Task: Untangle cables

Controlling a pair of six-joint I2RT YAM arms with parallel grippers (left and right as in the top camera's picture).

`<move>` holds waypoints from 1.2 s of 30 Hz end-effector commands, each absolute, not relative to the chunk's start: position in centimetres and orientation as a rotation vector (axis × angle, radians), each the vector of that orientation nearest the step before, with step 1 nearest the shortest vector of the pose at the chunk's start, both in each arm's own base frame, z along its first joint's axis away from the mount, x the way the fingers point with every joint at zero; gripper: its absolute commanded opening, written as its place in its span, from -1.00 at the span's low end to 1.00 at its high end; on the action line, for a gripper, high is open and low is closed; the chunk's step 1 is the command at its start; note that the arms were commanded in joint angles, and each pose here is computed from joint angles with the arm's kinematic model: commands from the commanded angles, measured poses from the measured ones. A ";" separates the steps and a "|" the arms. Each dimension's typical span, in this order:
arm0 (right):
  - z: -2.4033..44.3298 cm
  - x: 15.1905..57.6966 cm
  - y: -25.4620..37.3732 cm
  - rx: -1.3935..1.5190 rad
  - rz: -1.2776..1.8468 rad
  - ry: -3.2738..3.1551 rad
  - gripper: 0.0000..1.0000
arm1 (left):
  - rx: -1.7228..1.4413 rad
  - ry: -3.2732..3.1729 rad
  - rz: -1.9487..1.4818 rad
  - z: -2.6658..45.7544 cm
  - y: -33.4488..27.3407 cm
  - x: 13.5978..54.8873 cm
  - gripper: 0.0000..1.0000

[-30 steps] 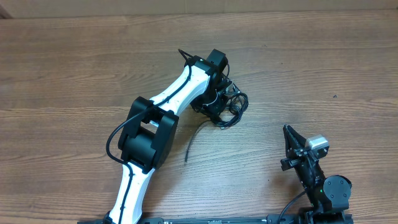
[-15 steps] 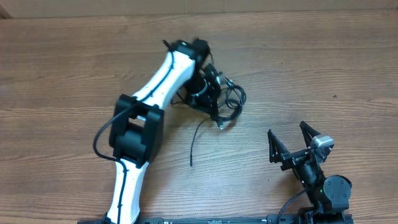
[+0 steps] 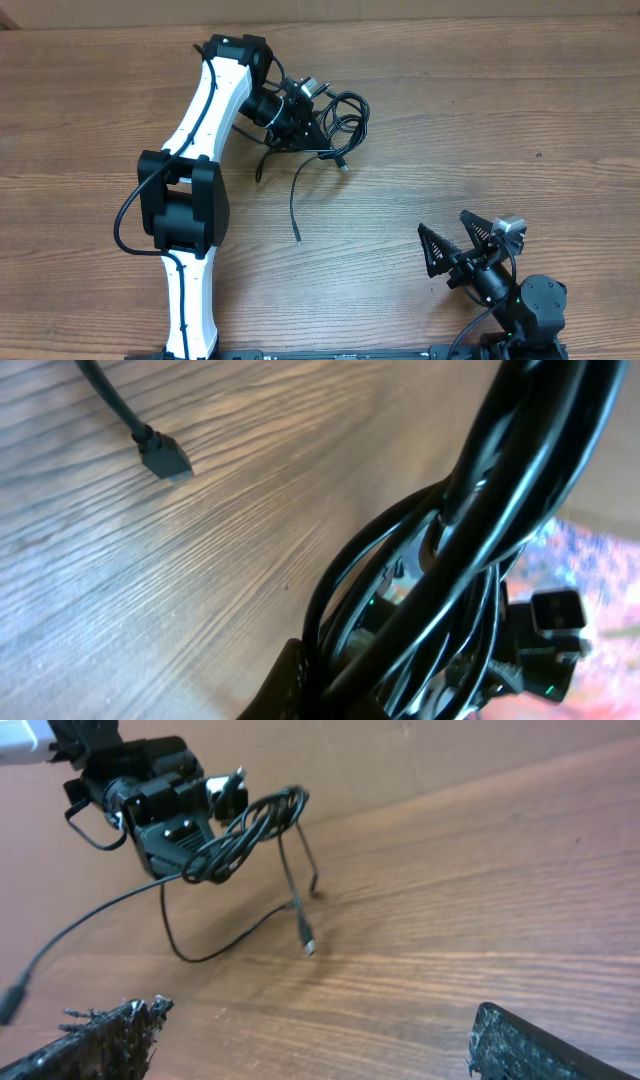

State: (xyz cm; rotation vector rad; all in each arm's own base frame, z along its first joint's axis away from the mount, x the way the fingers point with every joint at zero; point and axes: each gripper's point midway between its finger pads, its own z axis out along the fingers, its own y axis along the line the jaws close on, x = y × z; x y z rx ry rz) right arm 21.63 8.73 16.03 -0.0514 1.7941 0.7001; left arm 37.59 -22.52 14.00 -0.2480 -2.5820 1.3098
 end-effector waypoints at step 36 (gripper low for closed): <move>24.8 28.6 17.6 -0.347 1.468 2.017 1.00 | -1.590 -2.334 1.622 15.9 -25.0 34.0 -0.92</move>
